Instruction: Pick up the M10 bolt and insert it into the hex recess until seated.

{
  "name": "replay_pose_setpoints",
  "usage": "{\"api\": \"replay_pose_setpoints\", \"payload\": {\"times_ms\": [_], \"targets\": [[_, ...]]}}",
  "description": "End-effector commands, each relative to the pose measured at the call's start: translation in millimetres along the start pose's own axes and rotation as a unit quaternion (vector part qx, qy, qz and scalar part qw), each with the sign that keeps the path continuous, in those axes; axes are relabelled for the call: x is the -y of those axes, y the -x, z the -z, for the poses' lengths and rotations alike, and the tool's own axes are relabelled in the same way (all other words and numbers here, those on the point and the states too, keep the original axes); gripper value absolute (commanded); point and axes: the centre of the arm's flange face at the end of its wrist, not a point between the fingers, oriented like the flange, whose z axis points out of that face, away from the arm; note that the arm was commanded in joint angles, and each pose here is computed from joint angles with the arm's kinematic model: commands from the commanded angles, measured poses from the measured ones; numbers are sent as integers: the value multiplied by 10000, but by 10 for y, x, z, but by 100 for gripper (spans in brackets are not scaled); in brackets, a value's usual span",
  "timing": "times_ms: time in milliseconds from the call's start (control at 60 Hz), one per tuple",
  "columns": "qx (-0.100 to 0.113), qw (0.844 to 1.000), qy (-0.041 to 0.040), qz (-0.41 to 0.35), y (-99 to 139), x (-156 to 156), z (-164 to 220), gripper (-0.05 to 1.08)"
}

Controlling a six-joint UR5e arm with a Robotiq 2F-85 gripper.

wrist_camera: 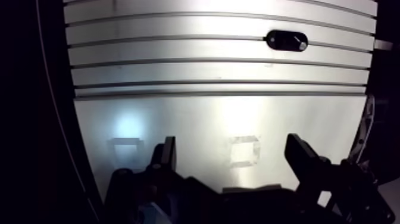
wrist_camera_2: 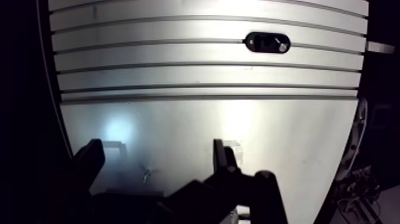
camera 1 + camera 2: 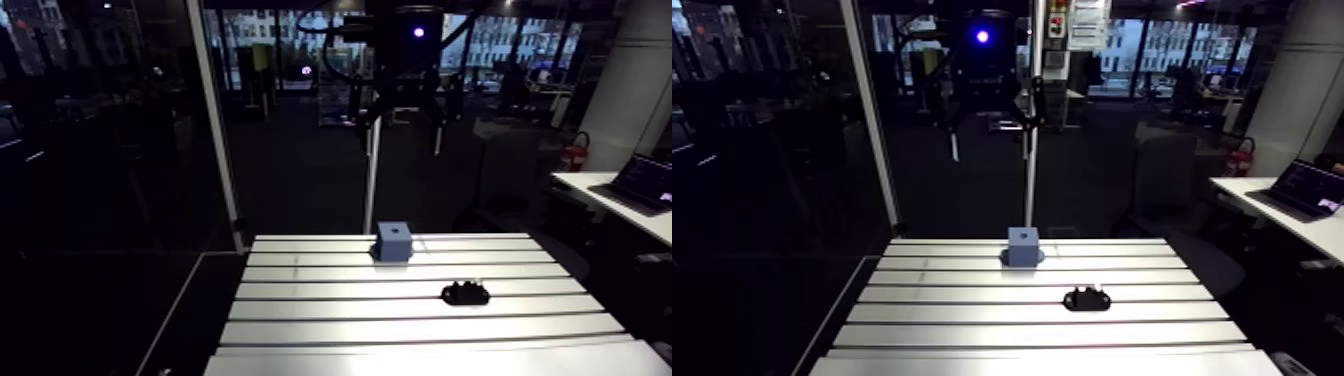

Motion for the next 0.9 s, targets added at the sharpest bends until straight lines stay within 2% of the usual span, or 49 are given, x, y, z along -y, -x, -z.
{"api": "replay_pose_setpoints", "payload": {"times_ms": [17, 167, 267, 383, 483, 617, 750, 767, 883, 900], "targets": [[-36, 9995, 39, 312, 25, -44, 24, 1], [44, 9978, 30, 660, 40, -41, -71, 1], [-181, 9959, 64, 883, -6, -70, -54, 1], [-252, 9898, 88, 1399, -20, -241, -165, 1], [-318, 9876, 109, 1534, -37, -379, -227, 1], [-551, 9844, 199, 1658, -36, -577, -354, 1], [-666, 9804, 250, 1838, 15, -768, -433, 1], [-716, 9789, 280, 1891, 48, -801, -443, 1], [-892, 9741, 356, 2048, 106, -800, -503, 1], [-961, 9733, 393, 2049, 126, -814, -516, 1]]}}
